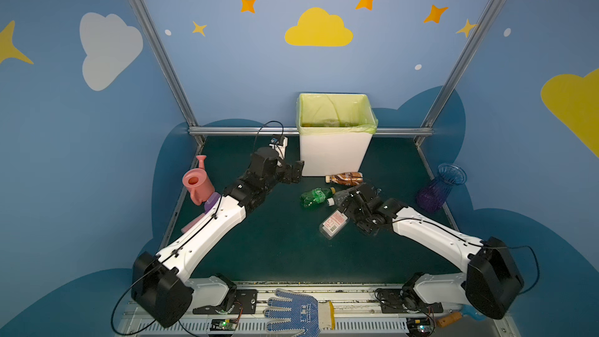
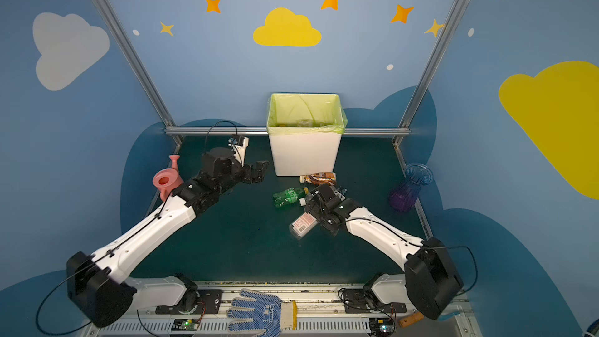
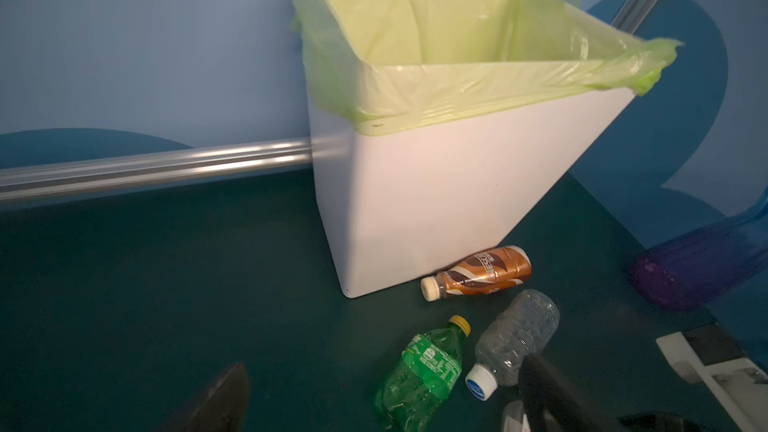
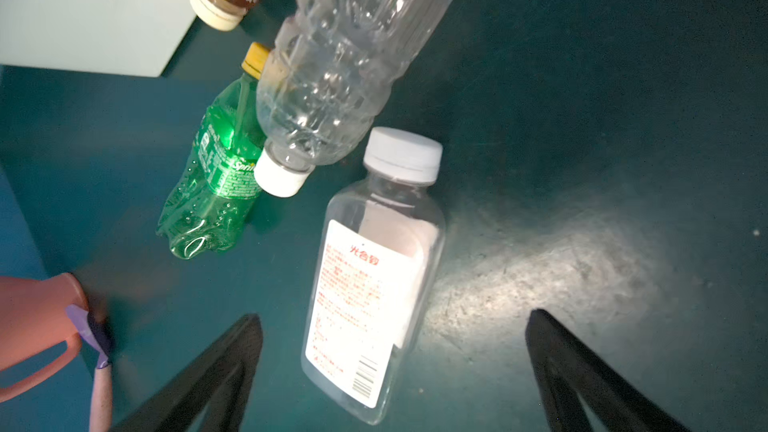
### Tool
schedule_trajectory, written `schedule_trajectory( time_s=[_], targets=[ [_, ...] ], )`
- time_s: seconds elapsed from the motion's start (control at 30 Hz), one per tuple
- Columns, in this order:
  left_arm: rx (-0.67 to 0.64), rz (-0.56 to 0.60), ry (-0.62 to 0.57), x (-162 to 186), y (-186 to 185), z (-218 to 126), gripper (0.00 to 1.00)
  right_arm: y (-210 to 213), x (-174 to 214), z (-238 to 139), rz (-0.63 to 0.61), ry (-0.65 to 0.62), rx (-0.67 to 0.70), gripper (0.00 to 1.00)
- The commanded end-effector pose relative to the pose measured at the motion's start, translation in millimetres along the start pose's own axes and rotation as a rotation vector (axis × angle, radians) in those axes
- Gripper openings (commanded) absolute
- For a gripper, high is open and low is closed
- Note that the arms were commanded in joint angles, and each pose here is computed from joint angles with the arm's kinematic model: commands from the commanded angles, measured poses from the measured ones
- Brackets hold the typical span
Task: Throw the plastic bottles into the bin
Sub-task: 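Withdraw the left gripper while the right gripper reaches to the white-capped bottle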
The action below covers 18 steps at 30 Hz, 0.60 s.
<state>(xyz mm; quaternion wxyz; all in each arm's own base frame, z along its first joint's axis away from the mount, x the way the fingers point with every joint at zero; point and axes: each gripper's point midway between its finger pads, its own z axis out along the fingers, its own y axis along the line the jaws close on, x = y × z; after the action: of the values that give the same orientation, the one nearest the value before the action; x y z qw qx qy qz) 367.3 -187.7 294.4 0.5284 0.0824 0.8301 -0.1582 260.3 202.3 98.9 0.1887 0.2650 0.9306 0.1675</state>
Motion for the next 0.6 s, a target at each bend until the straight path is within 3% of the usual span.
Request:
schedule_trajectory(
  time_s=[0.0,0.17,0.47,0.57],
  targets=[
    [-0.086,-0.06,-0.02,12,23,-13,1.0,1,7,8,0.015,-0.007,0.105,0.98],
    [-0.154,-0.088,0.038,50,45,-25,1.0,9,24,29,0.0,0.074,0.233,0.98],
    [-0.191,-0.105,0.066,73,59,-35,1.0,6,41,75,-0.07,0.161,0.367,0.97],
    [-0.204,-0.103,0.07,76,63,-34,1.0,-2,46,77,-0.082,0.169,0.37,0.89]
  ],
)
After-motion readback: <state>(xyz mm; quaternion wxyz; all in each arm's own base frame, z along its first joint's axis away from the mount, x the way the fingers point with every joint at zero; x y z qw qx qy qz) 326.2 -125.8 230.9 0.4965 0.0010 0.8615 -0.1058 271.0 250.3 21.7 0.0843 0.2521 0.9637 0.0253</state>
